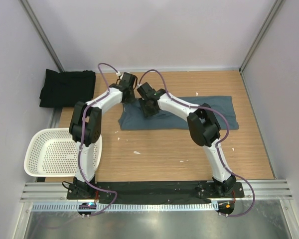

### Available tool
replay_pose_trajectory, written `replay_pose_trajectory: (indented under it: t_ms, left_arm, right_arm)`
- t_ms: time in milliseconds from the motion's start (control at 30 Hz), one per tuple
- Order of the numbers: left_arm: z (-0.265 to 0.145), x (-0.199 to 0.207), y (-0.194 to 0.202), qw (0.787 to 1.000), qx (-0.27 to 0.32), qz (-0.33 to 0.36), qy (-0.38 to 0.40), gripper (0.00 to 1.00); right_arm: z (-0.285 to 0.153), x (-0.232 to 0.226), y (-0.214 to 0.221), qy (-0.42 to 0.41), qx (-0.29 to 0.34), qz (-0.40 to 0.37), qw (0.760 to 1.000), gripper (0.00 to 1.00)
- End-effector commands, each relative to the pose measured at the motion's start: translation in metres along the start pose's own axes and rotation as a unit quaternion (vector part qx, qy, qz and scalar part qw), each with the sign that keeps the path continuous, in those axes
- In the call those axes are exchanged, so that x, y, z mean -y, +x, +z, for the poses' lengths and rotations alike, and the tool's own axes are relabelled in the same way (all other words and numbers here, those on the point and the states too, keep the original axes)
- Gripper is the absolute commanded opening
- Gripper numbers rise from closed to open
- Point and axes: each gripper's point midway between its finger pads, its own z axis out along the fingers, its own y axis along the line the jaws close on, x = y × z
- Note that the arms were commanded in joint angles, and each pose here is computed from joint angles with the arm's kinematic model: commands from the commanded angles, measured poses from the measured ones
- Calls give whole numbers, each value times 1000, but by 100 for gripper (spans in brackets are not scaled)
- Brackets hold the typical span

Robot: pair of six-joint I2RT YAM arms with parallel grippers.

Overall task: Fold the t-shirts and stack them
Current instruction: Fold the tshirt

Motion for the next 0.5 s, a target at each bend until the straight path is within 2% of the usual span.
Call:
replay_pose_trajectory:
  t_ms: [0, 67, 167, 267, 367, 467]
  left_arm:
    - [-14, 4, -27, 999, 34, -17, 19, 0]
    - [-14, 2, -28, 999, 35, -18, 18, 0]
    - [-14, 1, -27, 999, 33, -18, 18, 0]
    - [-15, 0, -28, 999, 32, -20, 20, 0]
    - [-16, 1, -31, 999, 34, -22, 24, 0]
    - [-16, 4, -31, 999, 31, -23, 31, 0]
  right_arm:
    - [-1, -5, -11, -6, 20, -7, 1000, 41]
    - [0, -4, -11, -3, 21, -9, 1000, 40]
    - [0, 1, -11, 9, 21, -14, 1000, 32]
    - [-3, 2, -13, 11, 25, -14, 1000, 16]
    - [-8, 3, -16, 13, 28, -16, 999, 3]
    - [-16, 6, -23, 20, 37, -23, 999, 1]
